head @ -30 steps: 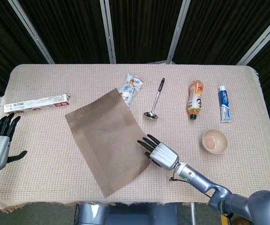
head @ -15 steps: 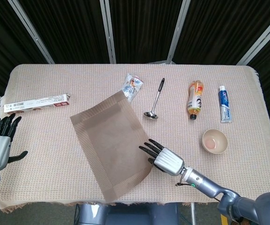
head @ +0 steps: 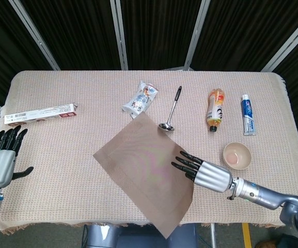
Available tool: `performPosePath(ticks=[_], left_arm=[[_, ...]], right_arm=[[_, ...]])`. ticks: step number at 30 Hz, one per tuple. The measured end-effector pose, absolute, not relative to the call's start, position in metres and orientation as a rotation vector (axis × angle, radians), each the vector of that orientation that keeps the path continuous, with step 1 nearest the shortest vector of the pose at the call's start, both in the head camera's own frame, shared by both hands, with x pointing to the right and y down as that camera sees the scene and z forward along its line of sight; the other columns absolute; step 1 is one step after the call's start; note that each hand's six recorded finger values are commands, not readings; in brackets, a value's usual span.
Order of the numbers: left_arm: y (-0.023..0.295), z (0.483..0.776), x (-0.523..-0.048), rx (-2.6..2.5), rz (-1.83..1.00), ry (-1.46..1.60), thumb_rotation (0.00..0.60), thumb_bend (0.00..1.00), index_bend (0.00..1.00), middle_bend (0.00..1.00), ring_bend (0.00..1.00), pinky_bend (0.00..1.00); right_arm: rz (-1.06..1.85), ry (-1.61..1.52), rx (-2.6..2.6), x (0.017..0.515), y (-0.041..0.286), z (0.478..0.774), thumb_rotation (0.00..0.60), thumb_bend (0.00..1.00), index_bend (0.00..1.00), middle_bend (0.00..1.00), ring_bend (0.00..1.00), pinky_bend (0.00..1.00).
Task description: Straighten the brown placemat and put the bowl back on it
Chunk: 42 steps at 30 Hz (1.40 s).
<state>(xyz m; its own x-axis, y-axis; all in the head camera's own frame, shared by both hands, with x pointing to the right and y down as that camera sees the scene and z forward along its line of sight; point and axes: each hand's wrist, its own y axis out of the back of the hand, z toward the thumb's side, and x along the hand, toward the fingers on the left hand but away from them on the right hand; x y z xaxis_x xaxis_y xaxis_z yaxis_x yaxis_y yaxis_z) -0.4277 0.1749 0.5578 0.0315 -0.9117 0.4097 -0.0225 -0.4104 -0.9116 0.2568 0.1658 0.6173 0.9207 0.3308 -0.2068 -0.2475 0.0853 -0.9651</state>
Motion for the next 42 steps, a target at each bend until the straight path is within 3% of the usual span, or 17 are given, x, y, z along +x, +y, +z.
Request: performPosePath(ticks=[12, 13, 14, 16, 18, 25, 33, 42], left_arm=[[0.174, 0.562, -0.43, -1.542, -1.496, 0.972, 0.6, 0.0, 0.0, 0.0, 0.0, 0.0], [0.175, 0.562, -0.43, -1.542, -1.497, 0.971, 0.6, 0.0, 0.0, 0.0, 0.0, 0.0], [0.175, 0.563, -0.43, -1.544, -1.498, 0.969, 0.6, 0.0, 0.0, 0.0, 0.0, 0.0], [0.176, 0.564, -0.429, -1.546, -1.498, 0.963, 0.6, 0.0, 0.0, 0.0, 0.0, 0.0], [0.176, 0.564, -0.428, -1.549, -1.496, 0.955, 0.6, 0.0, 0.0, 0.0, 0.0, 0.0], [0.179, 0.568, -0.421, -1.584, -1.469, 0.916, 0.6, 0.0, 0.0, 0.0, 0.0, 0.0], [0.174, 0.581, -0.404, -1.639, -1.398, 0.828, 0.6, 0.0, 0.0, 0.0, 0.0, 0.0], [0.156, 0.618, -0.36, -1.734, -1.227, 0.62, 0.6, 0.0, 0.19, 0.0, 0.0, 0.0]], right_arm=[[0.477, 0.097, -1.134, 0.259, 0.097, 0.637, 0.6, 0.46, 0.68, 0.06, 0.0, 0.0], [0.48, 0.103, -1.12, 0.258, 0.094, 0.639, 0.6, 0.45, 0.64, 0.05, 0.0, 0.0], [0.484, 0.11, -1.104, 0.258, 0.09, 0.641, 0.6, 0.41, 0.47, 0.03, 0.0, 0.0], [0.496, 0.115, -1.084, 0.258, 0.086, 0.644, 0.6, 0.19, 0.11, 0.0, 0.0, 0.0], [0.521, 0.1, -1.066, 0.26, 0.08, 0.645, 0.6, 0.03, 0.0, 0.0, 0.0, 0.0], [0.687, -0.132, -1.09, 0.283, 0.063, 0.632, 0.6, 0.0, 0.0, 0.0, 0.0, 0.0], [0.887, -0.535, -1.317, 0.324, 0.079, 0.606, 0.6, 0.0, 0.0, 0.0, 0.0, 0.0], [1.141, -0.869, -1.53, 0.376, 0.122, 0.575, 0.6, 0.0, 0.0, 0.0, 0.0, 0.0]])
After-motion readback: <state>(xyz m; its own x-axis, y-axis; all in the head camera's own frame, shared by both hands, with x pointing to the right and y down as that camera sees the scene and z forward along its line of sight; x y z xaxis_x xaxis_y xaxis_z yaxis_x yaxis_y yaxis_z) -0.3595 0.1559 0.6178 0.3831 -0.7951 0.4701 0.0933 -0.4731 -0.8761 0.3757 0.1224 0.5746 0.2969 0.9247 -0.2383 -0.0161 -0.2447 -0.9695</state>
